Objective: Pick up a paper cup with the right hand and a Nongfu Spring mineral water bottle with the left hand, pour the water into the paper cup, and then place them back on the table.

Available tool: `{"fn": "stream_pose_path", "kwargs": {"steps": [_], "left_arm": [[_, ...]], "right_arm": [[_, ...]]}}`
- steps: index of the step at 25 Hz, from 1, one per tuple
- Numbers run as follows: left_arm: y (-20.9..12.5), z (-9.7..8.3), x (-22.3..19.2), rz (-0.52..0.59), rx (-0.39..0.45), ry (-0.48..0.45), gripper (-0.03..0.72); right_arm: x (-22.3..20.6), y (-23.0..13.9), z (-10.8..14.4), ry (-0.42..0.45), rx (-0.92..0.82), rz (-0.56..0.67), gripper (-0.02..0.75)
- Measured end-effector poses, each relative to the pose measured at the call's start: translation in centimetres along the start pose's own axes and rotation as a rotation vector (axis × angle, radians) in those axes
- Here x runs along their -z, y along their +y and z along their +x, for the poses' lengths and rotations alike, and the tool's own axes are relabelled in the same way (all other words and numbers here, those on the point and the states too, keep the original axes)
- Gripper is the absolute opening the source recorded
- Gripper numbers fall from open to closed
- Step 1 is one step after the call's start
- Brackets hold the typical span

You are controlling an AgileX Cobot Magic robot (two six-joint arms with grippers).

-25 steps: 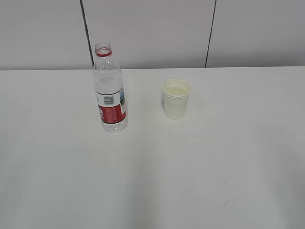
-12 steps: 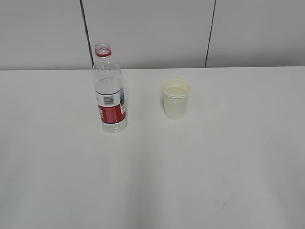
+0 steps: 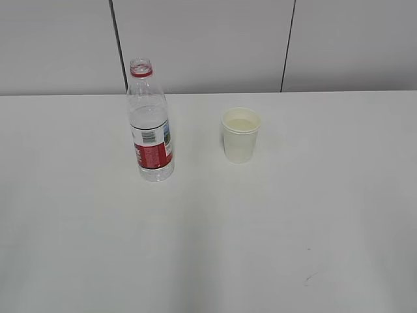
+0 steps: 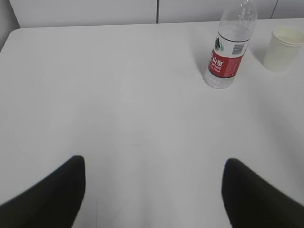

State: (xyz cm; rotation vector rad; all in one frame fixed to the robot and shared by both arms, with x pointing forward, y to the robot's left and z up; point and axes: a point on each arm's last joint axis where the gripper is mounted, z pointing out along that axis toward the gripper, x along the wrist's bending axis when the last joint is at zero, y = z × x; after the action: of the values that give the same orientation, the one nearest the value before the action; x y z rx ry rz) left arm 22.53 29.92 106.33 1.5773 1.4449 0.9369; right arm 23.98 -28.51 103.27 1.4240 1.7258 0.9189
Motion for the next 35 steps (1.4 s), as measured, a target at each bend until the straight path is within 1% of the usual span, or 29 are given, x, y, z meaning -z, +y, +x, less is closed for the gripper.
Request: {"fn": "stream_pose_path", "kwargs": {"steps": [35], "left_arm": [[0.00, 0.00, 0.00, 0.000, 0.000, 0.000, 0.528]], "right_arm": [[0.00, 0.00, 0.00, 0.000, 0.001, 0.000, 0.583]]}}
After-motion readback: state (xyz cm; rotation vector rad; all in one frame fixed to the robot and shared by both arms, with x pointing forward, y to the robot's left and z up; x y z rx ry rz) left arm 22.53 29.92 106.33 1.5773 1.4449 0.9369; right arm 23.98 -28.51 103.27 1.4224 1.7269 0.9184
